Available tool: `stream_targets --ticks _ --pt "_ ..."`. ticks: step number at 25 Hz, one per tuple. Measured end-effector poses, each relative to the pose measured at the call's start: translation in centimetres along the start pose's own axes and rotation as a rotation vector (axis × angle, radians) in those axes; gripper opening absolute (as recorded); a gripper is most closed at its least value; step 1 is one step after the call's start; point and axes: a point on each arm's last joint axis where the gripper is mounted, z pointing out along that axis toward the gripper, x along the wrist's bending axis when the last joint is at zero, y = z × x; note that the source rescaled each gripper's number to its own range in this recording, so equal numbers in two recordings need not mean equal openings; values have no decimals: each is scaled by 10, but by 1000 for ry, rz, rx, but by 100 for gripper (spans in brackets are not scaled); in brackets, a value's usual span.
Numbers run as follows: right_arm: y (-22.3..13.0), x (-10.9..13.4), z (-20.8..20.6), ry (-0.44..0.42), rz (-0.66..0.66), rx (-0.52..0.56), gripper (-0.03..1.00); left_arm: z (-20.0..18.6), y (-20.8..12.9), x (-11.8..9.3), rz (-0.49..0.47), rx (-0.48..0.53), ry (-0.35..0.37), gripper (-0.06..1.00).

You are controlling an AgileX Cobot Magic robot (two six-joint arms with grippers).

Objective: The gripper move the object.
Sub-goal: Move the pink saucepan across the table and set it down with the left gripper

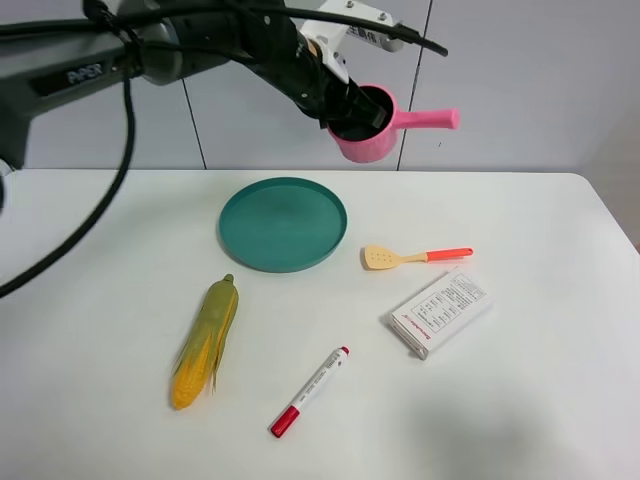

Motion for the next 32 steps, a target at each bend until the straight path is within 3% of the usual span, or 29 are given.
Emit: stream_targets --ticks 8,20,32 --pt "0 0 0 0 0 0 100 61 -11 1 28 5 -6 0" --pt "0 0 0 0 0 0 100 114 -43 5 31 -31 21 0" --pt "0 0 0 0 0 0 100 148 -73 -22 58 4 -11 0"
